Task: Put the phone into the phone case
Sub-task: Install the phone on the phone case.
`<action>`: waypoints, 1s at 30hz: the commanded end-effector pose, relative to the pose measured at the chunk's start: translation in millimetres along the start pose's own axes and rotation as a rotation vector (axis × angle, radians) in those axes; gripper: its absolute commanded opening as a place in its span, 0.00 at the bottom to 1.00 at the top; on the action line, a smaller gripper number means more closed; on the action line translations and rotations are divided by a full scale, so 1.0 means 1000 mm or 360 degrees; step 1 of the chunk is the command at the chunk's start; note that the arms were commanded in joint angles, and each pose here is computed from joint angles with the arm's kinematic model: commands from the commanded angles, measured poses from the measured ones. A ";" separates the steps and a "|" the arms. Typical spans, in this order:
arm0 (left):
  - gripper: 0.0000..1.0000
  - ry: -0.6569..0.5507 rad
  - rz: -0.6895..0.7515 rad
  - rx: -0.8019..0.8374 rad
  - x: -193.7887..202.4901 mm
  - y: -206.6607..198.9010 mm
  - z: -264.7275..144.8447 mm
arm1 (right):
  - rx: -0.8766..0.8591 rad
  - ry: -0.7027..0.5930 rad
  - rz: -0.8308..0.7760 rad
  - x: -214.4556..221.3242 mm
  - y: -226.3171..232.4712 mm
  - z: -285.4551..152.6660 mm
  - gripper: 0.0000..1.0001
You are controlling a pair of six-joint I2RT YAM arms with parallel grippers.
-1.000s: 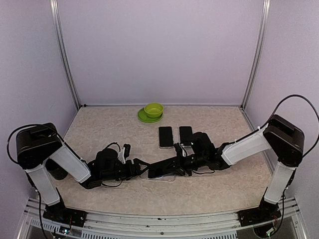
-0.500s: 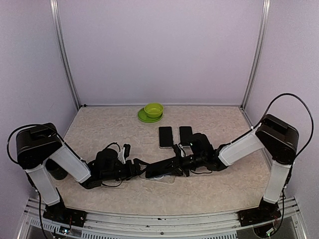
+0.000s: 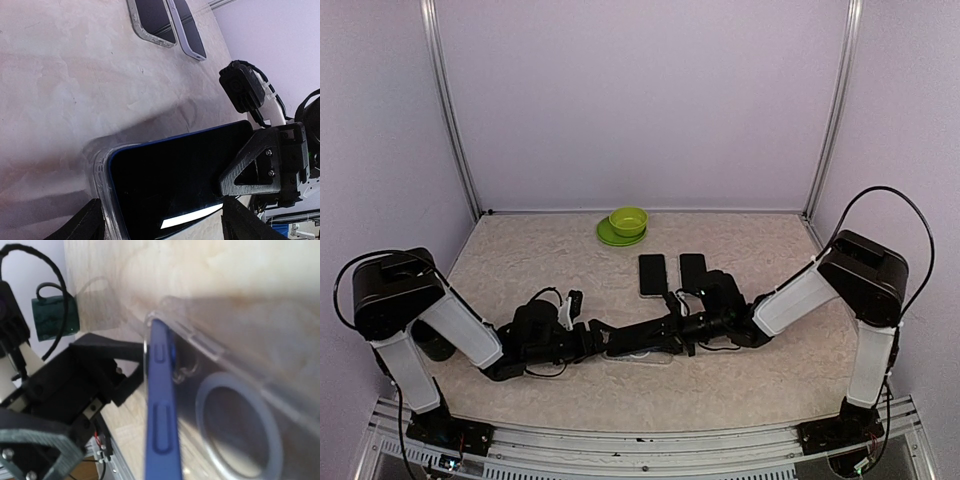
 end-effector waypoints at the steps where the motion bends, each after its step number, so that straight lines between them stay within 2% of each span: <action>1: 0.78 0.0070 0.0000 0.0036 0.015 -0.006 0.000 | 0.0050 0.0018 0.0096 0.003 -0.020 0.004 0.00; 14: 0.78 0.0077 -0.0001 0.0036 0.018 -0.006 0.005 | -0.0002 0.0162 0.0035 0.015 -0.021 0.015 0.00; 30: 0.78 0.0098 0.0010 0.0080 0.019 -0.015 0.008 | -0.0052 0.0209 -0.0015 0.020 -0.018 0.020 0.00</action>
Point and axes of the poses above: each gripper's point midway between its finger pads, its own z axis out along the fingers, its own y axis along the line the jaws close on, x = y × z, the point moved 4 cm from there along -z, back along the fingers, and after that the axes turned 6 degrees about z, right-handed, at the moved point
